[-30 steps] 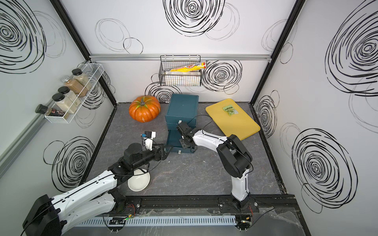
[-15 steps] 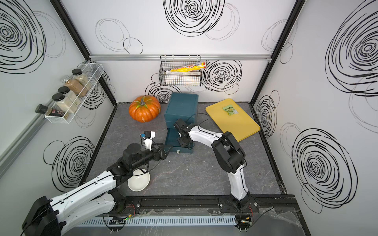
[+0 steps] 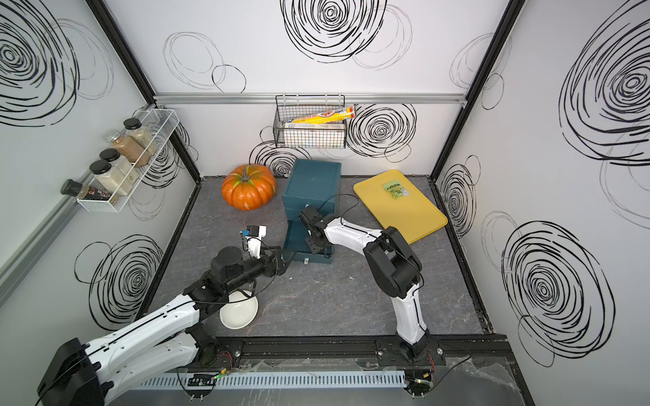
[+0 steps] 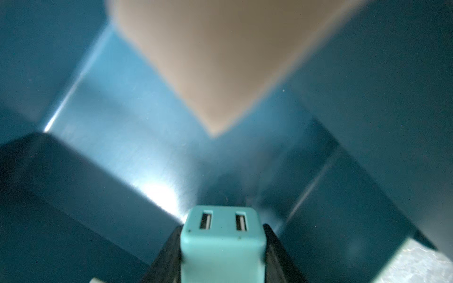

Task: Place the plugs into the drawer by color
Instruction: Place the plug in the drawer.

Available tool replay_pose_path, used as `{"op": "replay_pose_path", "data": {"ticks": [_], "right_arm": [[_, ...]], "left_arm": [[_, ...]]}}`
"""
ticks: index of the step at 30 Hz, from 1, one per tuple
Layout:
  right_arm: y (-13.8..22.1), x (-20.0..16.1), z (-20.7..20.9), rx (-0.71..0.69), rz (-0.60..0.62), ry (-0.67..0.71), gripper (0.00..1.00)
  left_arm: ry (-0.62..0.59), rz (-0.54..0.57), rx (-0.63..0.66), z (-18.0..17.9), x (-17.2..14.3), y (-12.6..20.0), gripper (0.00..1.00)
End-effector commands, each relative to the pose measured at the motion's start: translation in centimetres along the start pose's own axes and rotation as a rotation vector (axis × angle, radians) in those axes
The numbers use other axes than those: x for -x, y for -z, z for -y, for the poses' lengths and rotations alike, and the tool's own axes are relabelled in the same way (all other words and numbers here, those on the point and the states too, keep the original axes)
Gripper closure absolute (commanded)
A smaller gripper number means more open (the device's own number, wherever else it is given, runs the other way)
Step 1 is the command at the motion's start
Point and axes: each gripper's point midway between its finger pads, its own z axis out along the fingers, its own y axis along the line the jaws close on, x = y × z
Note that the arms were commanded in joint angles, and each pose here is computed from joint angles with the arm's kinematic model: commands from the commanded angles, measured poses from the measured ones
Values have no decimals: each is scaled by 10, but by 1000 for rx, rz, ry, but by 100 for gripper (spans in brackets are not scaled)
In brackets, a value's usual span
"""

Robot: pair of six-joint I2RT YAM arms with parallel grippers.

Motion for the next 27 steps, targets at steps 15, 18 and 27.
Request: {"op": "replay_pose_path", "data": {"ticks": [15,18,27], "right_arm": [[16,-20,-8,91,12,25,46],[22,-17,-9,103,33,26,46],[52,-4,-18,187,156,23,46]], "left_arm": [[-32,14,301,-43,18,7,2],[-32,-31,374,-45,26,13,2],[-34,-468,681,-91,-30,22,9]]}}
